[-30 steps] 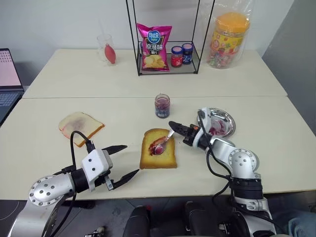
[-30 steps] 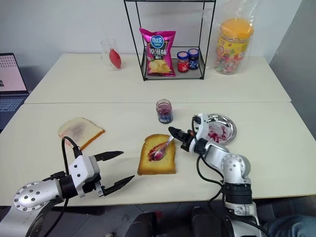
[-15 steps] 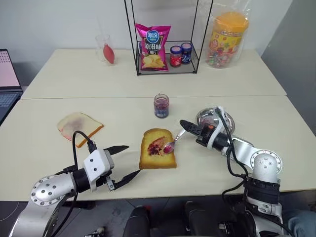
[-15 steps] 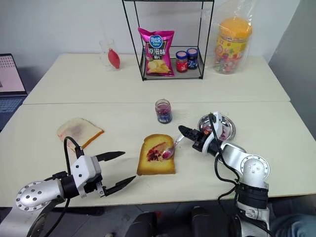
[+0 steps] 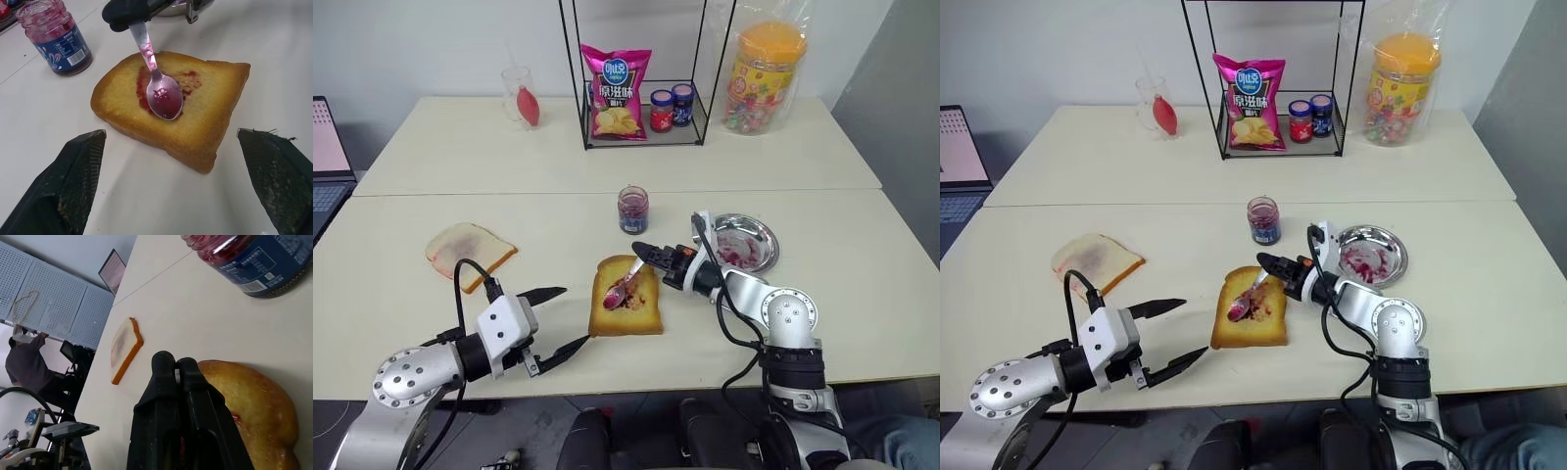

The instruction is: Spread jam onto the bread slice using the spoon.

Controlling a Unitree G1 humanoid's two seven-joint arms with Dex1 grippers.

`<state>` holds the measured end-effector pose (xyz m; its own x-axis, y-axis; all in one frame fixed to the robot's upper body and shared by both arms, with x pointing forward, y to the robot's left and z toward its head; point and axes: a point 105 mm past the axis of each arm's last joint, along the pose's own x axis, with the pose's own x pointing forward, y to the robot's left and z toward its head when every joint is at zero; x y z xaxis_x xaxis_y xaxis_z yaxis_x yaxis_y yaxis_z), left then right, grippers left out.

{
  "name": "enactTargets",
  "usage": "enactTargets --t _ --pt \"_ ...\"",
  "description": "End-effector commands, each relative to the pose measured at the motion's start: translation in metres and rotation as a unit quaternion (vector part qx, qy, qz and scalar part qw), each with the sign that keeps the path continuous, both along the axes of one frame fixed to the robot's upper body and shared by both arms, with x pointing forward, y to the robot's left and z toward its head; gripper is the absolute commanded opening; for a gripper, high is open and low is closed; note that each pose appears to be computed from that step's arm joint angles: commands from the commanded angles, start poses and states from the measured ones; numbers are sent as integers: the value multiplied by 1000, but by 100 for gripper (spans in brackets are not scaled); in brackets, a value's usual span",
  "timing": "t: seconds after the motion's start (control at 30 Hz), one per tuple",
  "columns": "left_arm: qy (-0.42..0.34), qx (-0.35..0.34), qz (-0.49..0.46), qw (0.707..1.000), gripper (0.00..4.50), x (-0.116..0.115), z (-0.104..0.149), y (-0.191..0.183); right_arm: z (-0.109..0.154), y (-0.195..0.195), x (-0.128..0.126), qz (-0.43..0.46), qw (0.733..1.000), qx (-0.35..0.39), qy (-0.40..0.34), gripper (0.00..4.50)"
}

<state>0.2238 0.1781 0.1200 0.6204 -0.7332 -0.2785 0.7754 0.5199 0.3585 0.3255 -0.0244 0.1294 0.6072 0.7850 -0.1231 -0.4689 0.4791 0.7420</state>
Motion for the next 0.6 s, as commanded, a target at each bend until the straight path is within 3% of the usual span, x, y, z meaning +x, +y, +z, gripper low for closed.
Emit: enactTargets --t 0.03,0.17,0.43,0.6 --pt "-24 4 -11 1000 450 -3 11 -3 3 -15 -3 -5 1000 -10 -19 2" --pt "-16 6 -17 1000 450 -7 10 -1 9 -39 -10 -9 999 -12 -33 2" --pt "0 0 -6 1000 450 -8 14 6 52 -37 -23 26 992 38 -114 2" --pt "-15 -12 -41 999 450 -4 39 -9 76 -58 -11 -22 986 52 -159 2"
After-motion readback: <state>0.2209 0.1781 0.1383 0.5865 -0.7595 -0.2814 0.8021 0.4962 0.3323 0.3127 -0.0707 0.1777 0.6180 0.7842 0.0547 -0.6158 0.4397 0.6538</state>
